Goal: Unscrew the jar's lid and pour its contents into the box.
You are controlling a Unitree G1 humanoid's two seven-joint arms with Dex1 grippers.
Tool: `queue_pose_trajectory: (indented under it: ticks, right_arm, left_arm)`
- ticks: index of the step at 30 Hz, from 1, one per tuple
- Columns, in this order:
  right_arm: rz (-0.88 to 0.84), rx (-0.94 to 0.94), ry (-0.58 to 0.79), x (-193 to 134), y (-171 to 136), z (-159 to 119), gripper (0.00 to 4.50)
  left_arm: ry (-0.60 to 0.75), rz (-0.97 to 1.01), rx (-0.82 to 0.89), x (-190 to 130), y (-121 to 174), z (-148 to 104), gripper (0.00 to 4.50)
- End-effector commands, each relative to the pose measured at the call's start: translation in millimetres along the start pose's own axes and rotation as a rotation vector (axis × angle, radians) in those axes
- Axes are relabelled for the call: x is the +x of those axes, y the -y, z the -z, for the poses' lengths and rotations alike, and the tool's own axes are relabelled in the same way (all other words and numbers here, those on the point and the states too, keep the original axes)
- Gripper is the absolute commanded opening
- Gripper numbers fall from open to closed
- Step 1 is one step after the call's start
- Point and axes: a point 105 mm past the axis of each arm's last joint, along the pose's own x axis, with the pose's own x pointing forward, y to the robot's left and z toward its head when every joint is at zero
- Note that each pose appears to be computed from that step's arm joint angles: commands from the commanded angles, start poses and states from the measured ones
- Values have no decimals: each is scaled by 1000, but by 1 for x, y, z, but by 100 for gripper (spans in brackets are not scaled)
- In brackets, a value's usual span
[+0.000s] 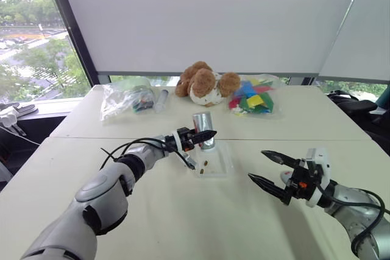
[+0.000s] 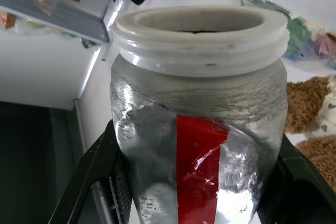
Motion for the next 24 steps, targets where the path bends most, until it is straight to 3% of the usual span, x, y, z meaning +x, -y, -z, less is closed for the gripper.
queue_pose_trajectory:
  ticks: [1,5,9,11,16,21,22,24]
  right_arm:
    - [-26,-18,47,7,-6,-11,445]
    - [-35,-13,45,8,-5,-10,445]
    - [-63,-21,59,11,-4,-13,445]
    - [-88,-55,89,15,-3,-17,445]
    - [-181,-123,143,21,-9,-19,445]
    - [-237,-148,188,29,-14,-19,445]
    - [-256,-139,190,31,-16,-18,445]
    - [-278,-133,183,33,-20,-15,445]
  left_arm:
    - [-28,-42,9,6,-8,18,222]
    - [-132,-98,-202,0,-16,35,222]
    - [-301,-90,-692,-21,-16,59,222]
    - [-513,-46,-1097,-45,-2,77,222]
    - [-832,-66,-1782,-111,20,93,222]
    - [-1087,-188,-2147,-182,28,80,222]
    - [-1116,-305,-2278,-199,25,76,222]
    - [-1222,-457,-2305,-228,22,74,222]
